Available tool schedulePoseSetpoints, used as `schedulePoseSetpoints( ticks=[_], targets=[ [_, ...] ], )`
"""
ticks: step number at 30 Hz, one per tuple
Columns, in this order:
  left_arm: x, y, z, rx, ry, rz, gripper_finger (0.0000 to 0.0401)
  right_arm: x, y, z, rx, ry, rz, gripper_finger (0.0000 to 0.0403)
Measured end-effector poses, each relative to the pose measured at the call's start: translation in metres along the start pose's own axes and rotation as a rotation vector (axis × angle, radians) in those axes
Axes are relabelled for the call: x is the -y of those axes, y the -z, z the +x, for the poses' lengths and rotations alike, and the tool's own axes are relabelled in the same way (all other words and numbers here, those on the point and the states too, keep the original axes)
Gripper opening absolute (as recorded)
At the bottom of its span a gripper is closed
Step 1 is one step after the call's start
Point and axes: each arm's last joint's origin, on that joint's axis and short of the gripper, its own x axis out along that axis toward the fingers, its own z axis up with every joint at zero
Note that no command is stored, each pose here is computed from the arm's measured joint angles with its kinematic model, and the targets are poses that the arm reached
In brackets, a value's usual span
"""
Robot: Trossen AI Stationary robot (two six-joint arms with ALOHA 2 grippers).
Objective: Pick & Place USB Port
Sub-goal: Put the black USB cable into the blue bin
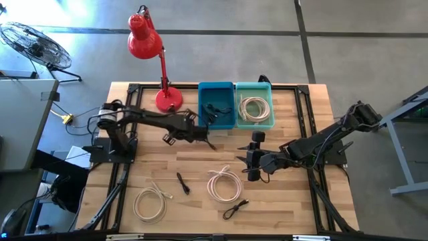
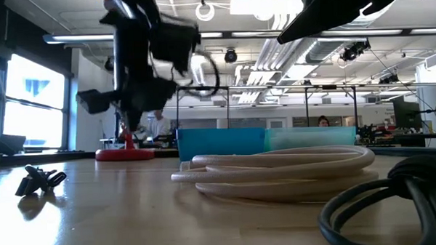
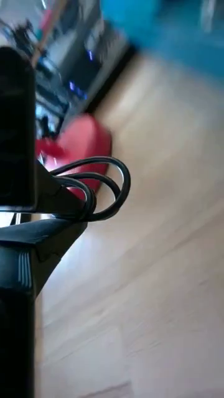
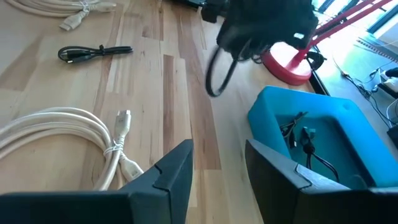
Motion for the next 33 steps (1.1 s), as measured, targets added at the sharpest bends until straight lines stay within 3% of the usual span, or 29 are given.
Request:
schedulePoseSetpoints(
  ticks=[7,13,16,18,25,33],
  targets=[
    [-0.023,0.0,-0.066,0.212,-0.243,-0.13,0.0001,0.006,0.0,0.004,-0.012,-0.012,0.028,0.0139],
    [-0.055,0.004,-0.099,0.59,-0.355,-0.181,0.0,0.009,0.002,0.007,-0.04,-0.042,0.064,0.0139],
    [-0.075,0.008,-0.095,0.772,-0.327,-0.22,0.0,0.01,0.005,0.007,-0.062,-0.043,0.077,0.0139],
    [-0.085,0.014,-0.087,0.821,-0.296,-0.253,0.0,0.01,0.007,0.007,-0.083,-0.041,0.081,0.0139],
    [-0.111,0.02,-0.055,0.915,-0.178,-0.39,0.0,0.01,0.014,0.006,-0.149,-0.037,0.078,0.0139],
    [-0.115,0.01,-0.031,0.919,-0.116,-0.356,0.0,0.01,0.014,0.006,-0.15,-0.036,0.077,0.0139]
  ],
)
